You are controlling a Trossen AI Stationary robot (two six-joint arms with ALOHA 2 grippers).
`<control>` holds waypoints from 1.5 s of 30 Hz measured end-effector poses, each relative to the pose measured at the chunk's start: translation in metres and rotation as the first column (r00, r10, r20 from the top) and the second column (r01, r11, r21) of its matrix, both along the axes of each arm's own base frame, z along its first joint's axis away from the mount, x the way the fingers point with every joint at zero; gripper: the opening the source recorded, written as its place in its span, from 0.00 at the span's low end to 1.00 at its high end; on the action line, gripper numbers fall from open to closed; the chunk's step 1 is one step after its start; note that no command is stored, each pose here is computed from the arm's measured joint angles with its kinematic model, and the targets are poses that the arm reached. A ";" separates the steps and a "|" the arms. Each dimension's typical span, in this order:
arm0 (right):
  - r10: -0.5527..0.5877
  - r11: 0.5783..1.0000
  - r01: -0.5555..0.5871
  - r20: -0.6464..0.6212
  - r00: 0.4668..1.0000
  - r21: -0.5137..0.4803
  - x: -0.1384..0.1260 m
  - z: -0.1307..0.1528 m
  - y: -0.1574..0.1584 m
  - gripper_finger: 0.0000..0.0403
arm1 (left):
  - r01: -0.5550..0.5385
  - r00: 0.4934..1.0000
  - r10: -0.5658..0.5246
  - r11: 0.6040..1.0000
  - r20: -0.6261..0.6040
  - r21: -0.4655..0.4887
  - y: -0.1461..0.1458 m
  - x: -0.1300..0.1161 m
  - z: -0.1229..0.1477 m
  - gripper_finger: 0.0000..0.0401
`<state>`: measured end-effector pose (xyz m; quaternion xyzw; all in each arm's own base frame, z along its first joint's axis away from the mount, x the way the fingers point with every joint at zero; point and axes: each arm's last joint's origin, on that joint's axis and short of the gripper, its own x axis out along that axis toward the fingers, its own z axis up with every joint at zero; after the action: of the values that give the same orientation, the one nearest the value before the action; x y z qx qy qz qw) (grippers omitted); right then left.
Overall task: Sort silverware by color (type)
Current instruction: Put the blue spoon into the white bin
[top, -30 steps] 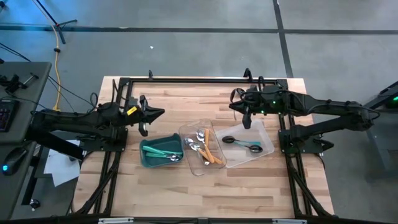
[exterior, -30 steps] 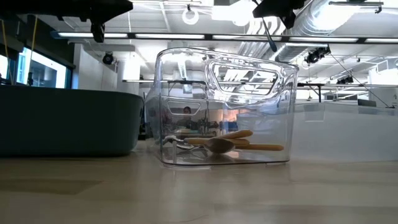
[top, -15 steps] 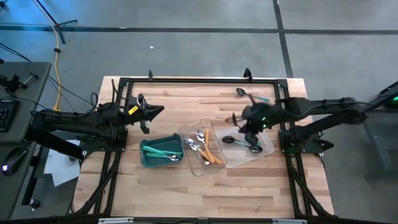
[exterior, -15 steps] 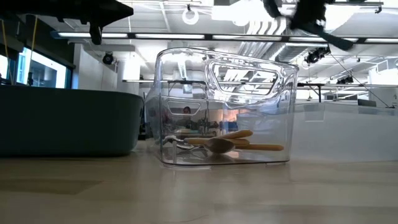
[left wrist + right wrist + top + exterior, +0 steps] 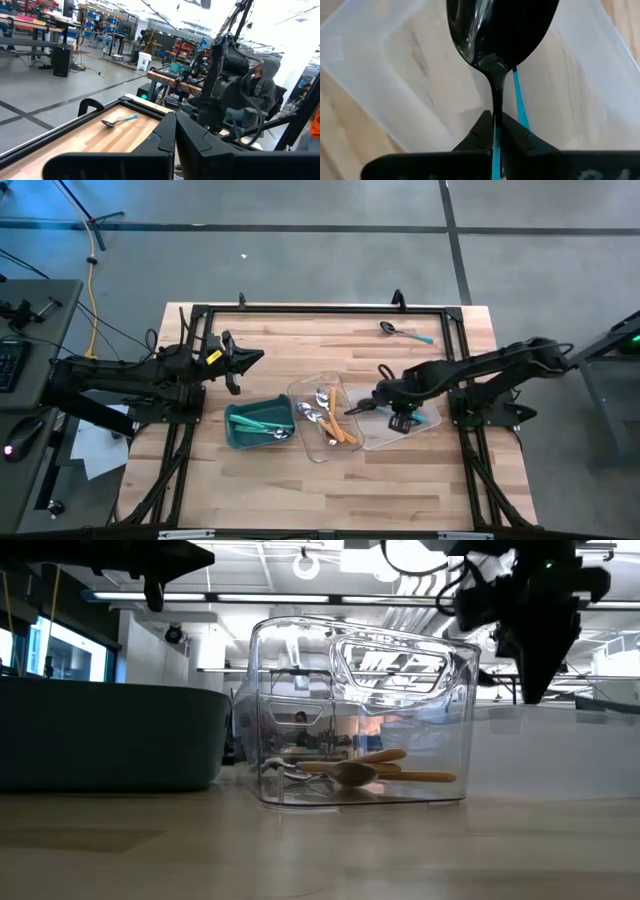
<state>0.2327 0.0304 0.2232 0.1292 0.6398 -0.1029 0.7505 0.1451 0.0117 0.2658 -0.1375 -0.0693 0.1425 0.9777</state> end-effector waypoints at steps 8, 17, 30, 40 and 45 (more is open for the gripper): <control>0.073 0.997 -0.072 -0.038 0.997 0.006 0.024 -0.031 0.004 0.00 | -0.002 1.000 0.002 1.000 -0.009 0.000 0.000 0.000 -0.001 0.00; 0.091 0.996 -0.090 -0.139 0.986 0.012 0.037 -0.063 0.006 0.00 | -0.008 1.000 0.008 1.000 -0.014 -0.001 0.000 0.000 -0.001 0.00; 0.088 0.996 -0.087 -0.136 0.987 0.017 0.042 -0.072 0.007 0.03 | -0.014 1.000 0.014 1.000 -0.014 -0.002 0.000 0.000 -0.001 0.00; 0.047 0.999 -0.043 -0.123 0.991 0.032 0.044 -0.072 0.007 0.03 | -0.015 1.000 0.015 1.000 -0.014 -0.001 0.000 0.000 -0.001 0.00; 0.039 0.999 -0.035 -0.120 0.992 0.033 0.044 -0.072 0.007 0.07 | -0.015 1.000 0.015 1.000 -0.014 -0.002 0.000 0.000 -0.001 0.00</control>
<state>0.2766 0.0376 0.1517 0.1226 0.6877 -0.0868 0.7103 0.1450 0.0121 0.2647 -0.1368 -0.0634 0.1510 0.9770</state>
